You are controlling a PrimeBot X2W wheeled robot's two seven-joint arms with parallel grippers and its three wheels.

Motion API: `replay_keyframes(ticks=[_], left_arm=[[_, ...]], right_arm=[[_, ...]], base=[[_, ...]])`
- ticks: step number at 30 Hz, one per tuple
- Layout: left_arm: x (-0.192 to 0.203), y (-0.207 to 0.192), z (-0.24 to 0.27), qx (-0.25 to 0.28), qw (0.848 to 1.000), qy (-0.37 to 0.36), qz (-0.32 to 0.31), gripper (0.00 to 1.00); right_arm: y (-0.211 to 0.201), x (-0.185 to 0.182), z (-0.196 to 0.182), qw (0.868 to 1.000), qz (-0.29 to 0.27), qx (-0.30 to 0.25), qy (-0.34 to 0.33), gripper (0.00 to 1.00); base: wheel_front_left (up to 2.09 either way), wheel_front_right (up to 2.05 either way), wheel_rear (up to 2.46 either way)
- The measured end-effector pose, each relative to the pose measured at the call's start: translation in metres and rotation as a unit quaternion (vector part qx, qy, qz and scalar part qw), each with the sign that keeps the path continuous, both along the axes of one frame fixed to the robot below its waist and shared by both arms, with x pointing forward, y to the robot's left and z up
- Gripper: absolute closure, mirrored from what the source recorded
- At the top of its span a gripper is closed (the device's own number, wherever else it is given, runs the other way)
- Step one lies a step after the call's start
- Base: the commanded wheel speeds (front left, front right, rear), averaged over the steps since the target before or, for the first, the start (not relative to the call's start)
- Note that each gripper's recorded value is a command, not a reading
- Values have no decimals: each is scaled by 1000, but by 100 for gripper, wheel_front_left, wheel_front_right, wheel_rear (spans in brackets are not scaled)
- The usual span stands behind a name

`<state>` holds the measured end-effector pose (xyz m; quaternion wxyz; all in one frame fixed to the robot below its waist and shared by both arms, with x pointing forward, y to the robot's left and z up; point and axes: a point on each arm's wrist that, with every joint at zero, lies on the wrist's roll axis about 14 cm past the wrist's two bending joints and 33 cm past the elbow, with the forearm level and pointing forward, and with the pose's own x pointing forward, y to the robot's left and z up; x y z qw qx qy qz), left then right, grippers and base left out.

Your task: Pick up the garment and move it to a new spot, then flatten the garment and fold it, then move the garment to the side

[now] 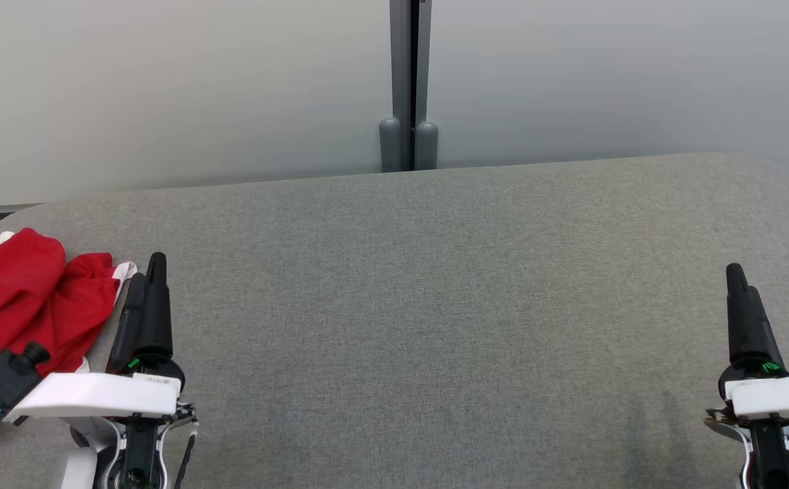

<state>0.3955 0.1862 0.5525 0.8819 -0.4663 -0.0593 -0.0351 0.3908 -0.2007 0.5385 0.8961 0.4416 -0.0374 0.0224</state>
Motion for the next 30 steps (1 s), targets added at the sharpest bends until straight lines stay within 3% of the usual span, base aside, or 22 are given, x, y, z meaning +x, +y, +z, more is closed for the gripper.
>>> replay_keyframes(ticks=[9, 19, 30], left_arm=[[-4, -5, -3, 91, 996, -1, 1, 0], [-12, -5, -19, 192, 981, 17, 5, 0], [-20, -5, -35, 255, 966, 33, 6, 0]], right_arm=[[11, -4, -4, 997, 16, -79, 7, 0], [19, -10, -20, 989, 27, -146, 27, 0], [23, -15, -33, 978, 32, -203, 41, 0]], base=[[0, 0, 0], [0, 0, 0], [0, 0, 0]])
